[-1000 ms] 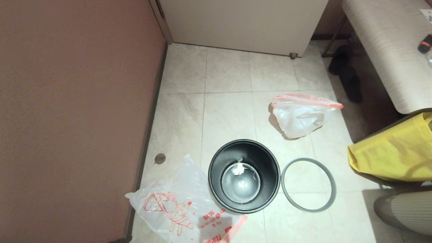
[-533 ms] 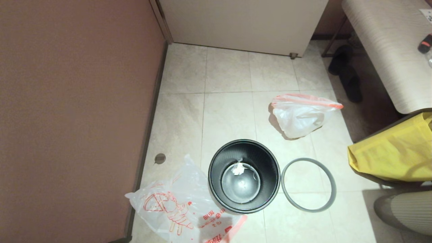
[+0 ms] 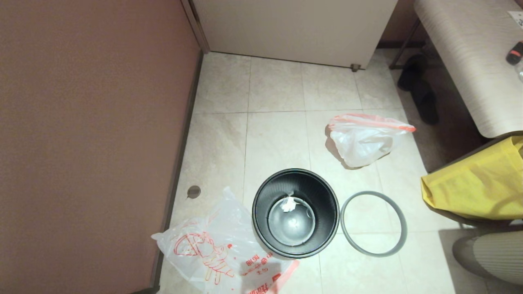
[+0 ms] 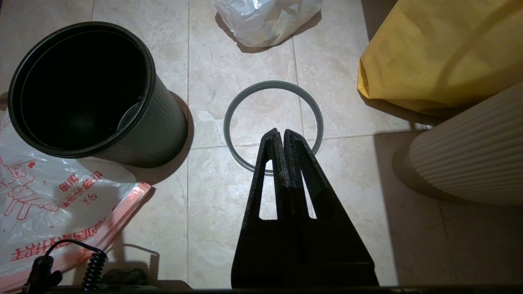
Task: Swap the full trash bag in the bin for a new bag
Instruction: Pick up a new trash bag
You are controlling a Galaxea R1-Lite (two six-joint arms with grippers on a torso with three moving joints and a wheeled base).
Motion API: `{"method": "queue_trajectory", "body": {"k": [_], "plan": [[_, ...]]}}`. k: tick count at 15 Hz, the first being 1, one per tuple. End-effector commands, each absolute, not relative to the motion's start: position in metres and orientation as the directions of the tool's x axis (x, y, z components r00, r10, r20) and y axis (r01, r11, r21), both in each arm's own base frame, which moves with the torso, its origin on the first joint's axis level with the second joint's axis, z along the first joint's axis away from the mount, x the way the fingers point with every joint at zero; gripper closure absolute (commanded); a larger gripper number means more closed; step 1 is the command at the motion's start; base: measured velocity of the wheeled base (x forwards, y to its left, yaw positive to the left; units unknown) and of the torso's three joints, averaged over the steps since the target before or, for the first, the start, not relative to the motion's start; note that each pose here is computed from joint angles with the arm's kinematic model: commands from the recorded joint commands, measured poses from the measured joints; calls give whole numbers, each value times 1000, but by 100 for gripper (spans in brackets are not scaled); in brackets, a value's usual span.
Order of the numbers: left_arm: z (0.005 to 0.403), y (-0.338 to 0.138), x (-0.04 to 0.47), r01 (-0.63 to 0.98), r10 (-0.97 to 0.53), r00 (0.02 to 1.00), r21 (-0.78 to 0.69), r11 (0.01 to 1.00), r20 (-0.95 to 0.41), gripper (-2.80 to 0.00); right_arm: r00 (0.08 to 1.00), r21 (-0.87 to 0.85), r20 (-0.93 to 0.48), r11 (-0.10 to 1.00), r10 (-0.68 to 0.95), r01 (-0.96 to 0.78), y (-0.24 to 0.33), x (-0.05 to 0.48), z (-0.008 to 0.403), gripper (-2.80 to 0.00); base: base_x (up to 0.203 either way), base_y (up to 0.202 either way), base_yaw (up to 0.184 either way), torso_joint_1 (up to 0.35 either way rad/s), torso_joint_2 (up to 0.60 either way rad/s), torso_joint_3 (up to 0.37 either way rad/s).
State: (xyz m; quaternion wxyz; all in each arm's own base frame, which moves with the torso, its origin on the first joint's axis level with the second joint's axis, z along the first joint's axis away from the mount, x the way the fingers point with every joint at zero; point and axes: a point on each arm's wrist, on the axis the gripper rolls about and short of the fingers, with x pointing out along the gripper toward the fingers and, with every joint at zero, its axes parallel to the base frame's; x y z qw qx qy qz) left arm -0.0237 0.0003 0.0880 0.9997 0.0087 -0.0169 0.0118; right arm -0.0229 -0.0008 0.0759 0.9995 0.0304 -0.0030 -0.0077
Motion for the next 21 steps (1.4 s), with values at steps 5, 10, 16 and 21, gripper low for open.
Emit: {"method": "queue_trajectory", "body": {"k": [5, 10, 16, 21], "plan": [[162, 1, -5, -46, 47, 999, 43, 998, -12, 0, 1000, 61, 5, 998, -15, 15, -1, -23, 76, 0, 0, 0, 0, 0, 0, 0], [200, 2, 28, -73, 98, 986, 180, 981, -133, 0, 1000, 61, 5, 998, -15, 15, -1, -23, 76, 0, 0, 0, 0, 0, 0, 0], [205, 5, 94, 9, 127, 914, 331, 944, -386, 0, 1000, 60, 5, 998, -15, 15, -1, -23, 76, 0, 0, 0, 0, 0, 0, 0], [192, -1, 149, 71, 102, 844, 297, 952, -527, 0, 1000, 61, 5, 998, -15, 15, -1, -23, 76, 0, 0, 0, 0, 0, 0, 0]]}}
